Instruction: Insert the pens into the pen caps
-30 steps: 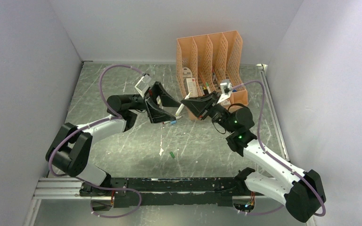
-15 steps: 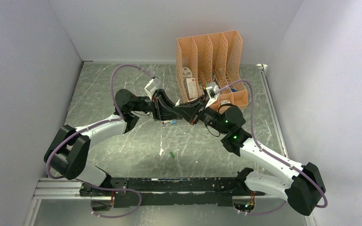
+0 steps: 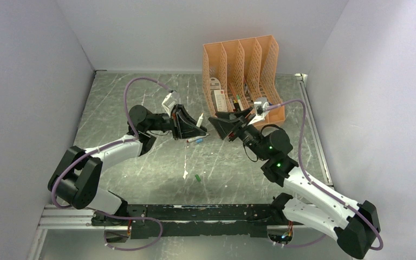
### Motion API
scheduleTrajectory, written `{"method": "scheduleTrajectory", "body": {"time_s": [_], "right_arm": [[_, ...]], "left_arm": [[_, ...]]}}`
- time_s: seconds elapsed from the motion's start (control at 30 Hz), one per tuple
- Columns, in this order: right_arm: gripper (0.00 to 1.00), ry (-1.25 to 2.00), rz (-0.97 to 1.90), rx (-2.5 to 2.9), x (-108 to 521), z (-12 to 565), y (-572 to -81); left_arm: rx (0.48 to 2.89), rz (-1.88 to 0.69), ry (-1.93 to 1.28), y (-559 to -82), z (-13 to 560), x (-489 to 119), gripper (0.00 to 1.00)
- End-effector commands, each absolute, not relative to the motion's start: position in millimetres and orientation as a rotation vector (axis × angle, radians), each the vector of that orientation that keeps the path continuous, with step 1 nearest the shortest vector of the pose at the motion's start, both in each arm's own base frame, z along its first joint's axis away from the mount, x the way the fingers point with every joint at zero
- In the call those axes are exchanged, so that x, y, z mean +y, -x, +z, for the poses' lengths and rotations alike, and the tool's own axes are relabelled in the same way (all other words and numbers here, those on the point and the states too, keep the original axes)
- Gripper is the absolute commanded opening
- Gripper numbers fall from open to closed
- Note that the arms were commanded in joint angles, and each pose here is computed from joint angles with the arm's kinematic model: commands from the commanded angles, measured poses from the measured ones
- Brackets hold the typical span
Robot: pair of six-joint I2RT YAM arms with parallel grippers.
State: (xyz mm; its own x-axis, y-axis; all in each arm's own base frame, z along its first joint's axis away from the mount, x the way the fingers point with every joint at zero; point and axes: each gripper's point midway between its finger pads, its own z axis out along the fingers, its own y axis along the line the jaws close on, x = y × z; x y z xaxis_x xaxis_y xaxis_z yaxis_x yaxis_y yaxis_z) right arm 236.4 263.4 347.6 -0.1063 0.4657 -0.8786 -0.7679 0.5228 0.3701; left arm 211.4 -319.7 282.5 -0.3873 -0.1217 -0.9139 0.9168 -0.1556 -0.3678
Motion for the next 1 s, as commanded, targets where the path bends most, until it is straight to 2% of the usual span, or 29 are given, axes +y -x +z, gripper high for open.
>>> {"method": "scheduleTrajectory", "body": {"time_s": [0.0, 0.23, 0.3, 0.43, 0.5, 0.6, 0.7, 0.77, 0.83, 0.9, 0.97], "right_arm": [[0.44, 0.232, 0.958, 1.394, 248, 323, -247], [0.5, 0.338, 0.786, 1.72, 256, 231, -262], [0.43, 0.375, 0.741, 1.782, 259, 202, -265], [0.2, 0.448, 0.655, 1.903, 270, 158, -271], [0.14, 0.498, 0.605, 1.949, 279, 140, -271], [0.0, 0.57, 0.559, 2.011, 291, 115, -269], [0.0, 0.65, 0.578, 2.038, 301, 102, -254], [0.11, 0.676, 0.59, 2.034, 302, 100, -241], [0.29, 0.699, 0.606, 2.055, 303, 96, -225], [0.35, 0.724, 0.59, 2.087, 303, 89, -208], [0.36, 0.744, 0.571, 2.111, 303, 80, -193]], "left_arm": [[1.232, -1.637, -0.968, -213, 293, -311, 0.07], [1.264, -1.593, -0.78, -243, 291, -285, 0.07], [1.238, -1.594, -0.741, -244, 291, -276, 0.07], [1.253, -1.596, -0.672, -249, 286, -268, 0.07], [1.275, -1.586, -0.654, -251, 282, -267, 0.07], [1.31, -1.536, -0.64, -255, 275, -266, 0.07], [1.353, -1.473, -0.642, -259, 271, -264, 0.07], [1.368, -1.435, -0.637, -261, 271, -262, 0.07], [1.388, -1.399, -0.612, -266, 270, -260, 0.07], [1.41, -1.385, -0.588, -270, 269, -259, 0.07], [1.401, -1.38, -0.568, -271, 270, -258, 0.07]]}}
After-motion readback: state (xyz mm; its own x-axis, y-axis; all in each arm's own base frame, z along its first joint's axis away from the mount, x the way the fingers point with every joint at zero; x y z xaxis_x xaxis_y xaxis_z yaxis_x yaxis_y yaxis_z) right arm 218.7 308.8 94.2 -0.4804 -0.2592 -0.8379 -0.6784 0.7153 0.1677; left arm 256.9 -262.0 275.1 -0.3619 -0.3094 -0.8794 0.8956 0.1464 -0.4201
